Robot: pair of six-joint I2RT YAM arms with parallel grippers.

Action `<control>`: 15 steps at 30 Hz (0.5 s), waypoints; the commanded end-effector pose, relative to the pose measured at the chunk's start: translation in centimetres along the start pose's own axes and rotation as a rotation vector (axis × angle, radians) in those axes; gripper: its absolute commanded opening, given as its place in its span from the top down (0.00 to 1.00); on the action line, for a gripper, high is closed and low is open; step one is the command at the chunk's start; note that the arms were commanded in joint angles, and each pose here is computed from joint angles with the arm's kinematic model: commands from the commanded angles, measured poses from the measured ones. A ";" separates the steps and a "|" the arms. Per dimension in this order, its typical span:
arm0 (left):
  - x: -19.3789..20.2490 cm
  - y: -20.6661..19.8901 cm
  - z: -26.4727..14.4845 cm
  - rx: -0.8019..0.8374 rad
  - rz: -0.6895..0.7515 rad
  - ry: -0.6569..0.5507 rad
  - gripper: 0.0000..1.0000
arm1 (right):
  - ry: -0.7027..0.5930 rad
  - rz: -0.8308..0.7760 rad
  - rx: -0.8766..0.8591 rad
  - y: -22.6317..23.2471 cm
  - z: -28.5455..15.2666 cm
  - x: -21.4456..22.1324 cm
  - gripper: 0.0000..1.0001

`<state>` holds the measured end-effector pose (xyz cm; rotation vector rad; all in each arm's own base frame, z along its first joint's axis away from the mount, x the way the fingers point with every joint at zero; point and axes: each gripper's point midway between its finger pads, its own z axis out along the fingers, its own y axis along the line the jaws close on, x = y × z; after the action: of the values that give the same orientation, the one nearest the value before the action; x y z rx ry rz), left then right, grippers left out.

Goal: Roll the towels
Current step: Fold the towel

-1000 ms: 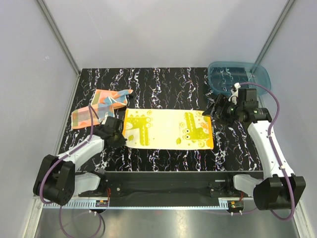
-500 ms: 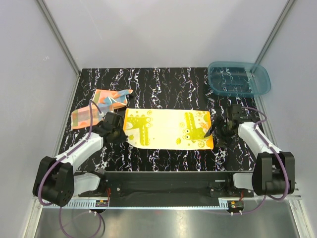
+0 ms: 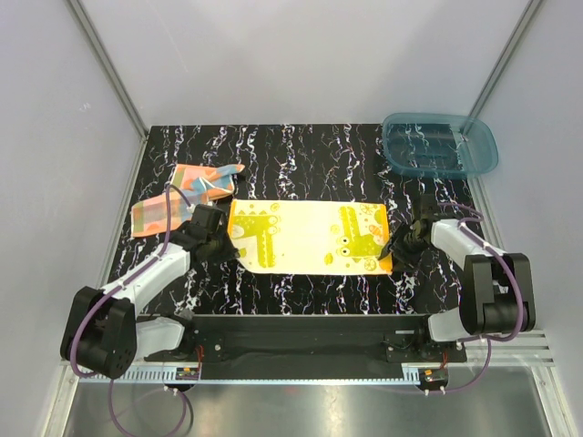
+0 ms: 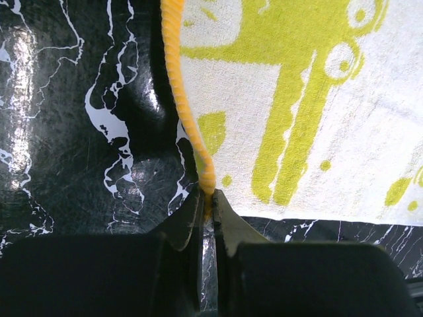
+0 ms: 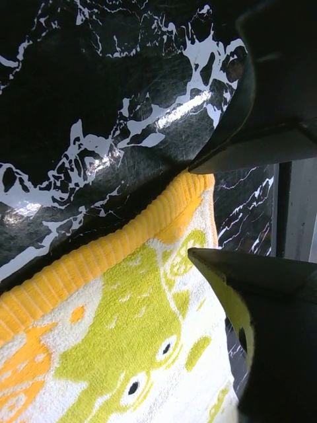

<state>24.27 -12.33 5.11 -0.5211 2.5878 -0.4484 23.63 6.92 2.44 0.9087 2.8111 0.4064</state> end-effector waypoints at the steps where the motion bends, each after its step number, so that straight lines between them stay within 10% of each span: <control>1: -0.6 -1.3 -0.3 0.065 0.025 -0.023 0.97 | -0.011 0.017 0.020 -0.4 0.1 -0.2 0.41; 15: -1.3 -2.0 -0.2 0.113 0.030 -0.020 0.97 | -0.013 0.053 0.075 -2.1 -0.8 1.1 0.48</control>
<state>24.75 -12.64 5.58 -0.4979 2.5713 -0.4999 22.10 5.99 3.68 0.9542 2.7839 0.3311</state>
